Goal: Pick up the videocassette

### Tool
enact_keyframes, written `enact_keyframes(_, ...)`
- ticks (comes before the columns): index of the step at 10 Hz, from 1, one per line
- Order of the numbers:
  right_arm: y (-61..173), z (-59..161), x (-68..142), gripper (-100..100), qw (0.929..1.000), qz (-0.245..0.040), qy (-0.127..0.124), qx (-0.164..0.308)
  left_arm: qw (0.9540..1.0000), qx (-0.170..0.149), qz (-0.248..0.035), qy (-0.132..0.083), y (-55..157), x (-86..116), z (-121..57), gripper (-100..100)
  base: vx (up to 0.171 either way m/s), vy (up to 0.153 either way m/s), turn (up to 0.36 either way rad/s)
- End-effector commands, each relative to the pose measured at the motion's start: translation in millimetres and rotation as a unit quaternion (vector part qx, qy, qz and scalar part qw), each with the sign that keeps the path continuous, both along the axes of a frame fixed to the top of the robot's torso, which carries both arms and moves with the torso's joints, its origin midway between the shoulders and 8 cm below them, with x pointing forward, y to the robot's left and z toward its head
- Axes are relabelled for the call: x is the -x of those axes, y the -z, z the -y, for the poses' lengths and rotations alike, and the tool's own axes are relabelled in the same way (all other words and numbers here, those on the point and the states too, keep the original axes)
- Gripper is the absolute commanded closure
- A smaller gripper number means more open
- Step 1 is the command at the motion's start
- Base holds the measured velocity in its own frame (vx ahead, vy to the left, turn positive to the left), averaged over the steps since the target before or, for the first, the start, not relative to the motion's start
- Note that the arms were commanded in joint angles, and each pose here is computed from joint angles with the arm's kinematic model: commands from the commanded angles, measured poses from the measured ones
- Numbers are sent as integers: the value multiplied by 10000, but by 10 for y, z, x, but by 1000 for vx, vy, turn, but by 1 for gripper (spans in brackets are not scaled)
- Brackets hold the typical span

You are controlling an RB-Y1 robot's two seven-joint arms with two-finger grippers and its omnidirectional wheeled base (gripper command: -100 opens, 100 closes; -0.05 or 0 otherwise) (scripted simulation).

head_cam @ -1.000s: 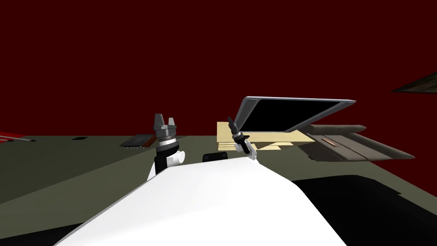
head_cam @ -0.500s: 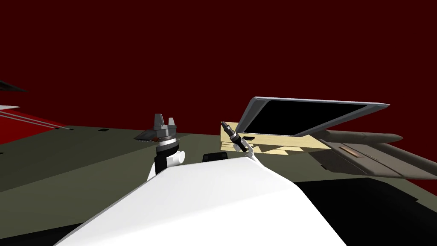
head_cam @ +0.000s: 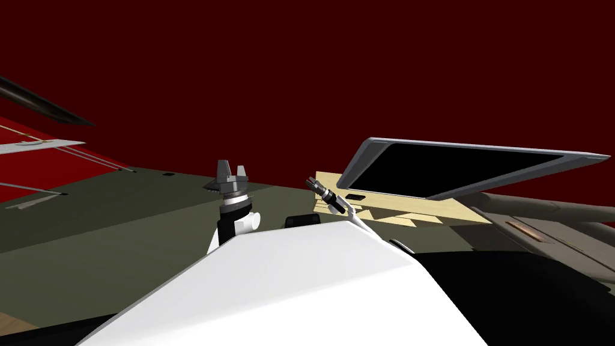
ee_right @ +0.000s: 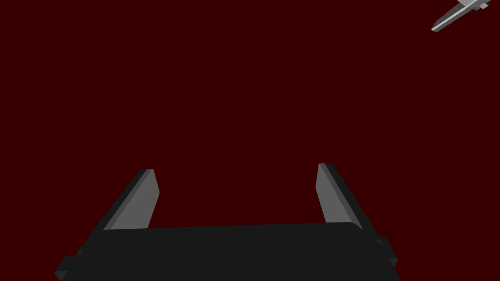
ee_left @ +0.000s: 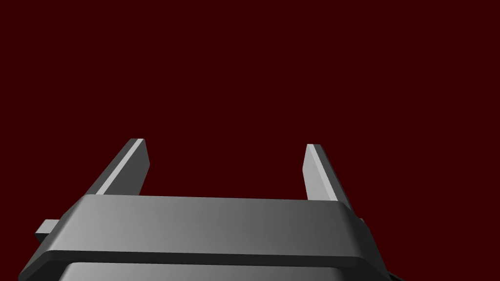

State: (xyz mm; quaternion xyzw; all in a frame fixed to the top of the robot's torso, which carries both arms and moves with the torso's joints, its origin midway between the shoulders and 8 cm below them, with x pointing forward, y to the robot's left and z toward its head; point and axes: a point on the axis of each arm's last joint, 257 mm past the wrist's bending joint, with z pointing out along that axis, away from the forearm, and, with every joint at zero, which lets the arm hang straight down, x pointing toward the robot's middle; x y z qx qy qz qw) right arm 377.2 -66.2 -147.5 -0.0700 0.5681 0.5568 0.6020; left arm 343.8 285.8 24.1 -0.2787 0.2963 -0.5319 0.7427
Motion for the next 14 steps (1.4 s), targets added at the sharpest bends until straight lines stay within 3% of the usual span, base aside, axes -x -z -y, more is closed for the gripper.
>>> enact_keyframes(1, 141, -42, -14, -100, 9998, -49, -77, 199, 10000, 0, 0, 0, 0, 0, 0, 0, -11, 48, 106)
enact_keyframes(2, 351, -116, 44, -100, 9981, -69, -273, 547, 10000, 0, 0, 0, 0, 0, 0, 0, -10, 52, 221)
enact_keyframes(3, 408, -95, 31, -100, 9979, -123, -250, 577, 10000, 0, 0, 0, 0, 0, 0, 0, -1, 38, 65)
enact_keyframes(4, 648, -131, 93, -100, 9945, -165, -432, 944, 10000, 0, -1, -1, 0, 0, -1, 0, 0, 42, 138)
enact_keyframes(5, 689, -114, 85, -100, 9942, -205, -415, 967, 10000, 0, 0, 0, 0, 0, 0, 0, -3, 31, 99)
enact_keyframes(6, 935, -111, 149, -100, 9889, -251, -584, 1344, 10000, -1, -1, -1, 0, 0, -1, 0, -5, 30, 219)
enact_keyframes(7, 983, -94, 147, -100, 9885, -297, -572, 1369, 10000, 0, 0, 0, 0, 0, 0, 0, -2, 19, 77)
enact_keyframes(8, 1195, -84, 233, -100, 9816, -314, -762, 1725, 10000, -1, -1, -1, 0, 0, -1, 0, -2, 26, 98)
enact_keyframes(9, 1285, -31, 216, -100, 9805, -400, -719, 1782, 10000, -1, 0, -1, 0, 0, 0, 0, -1, 19, 104)
enact_keyframes(10, 1545, 47, 300, -100, 9711, -469, -875, 2172, 10000, -1, -1, -1, 0, 0, -1, 0, -4, 14, 225)
enact_keyframes(11, 1591, 78, 293, -100, 9703, -514, -852, 2203, 10000, -1, 0, 0, 0, 0, 0, 0, -2, 3, 88)
enact_keyframes(12, 1825, 194, 374, -100, 9592, -569, -993, 2584, 10000, -1, -1, -1, 0, 0, -1, 0, -4, 1, 148)
enact_keyframes(13, 1895, 236, 377, -100, 9578, -639, -972, 2629, 10000, -1, -1, -1, 0, 0, -1, 0, -4, -5, 82)
enact_keyframes(14, 2125, 390, 466, -100, 9446, -707, -1104, 3009, 10000, -1, -1, -1, 0, 0, -1, 0, -5, -4, 155)
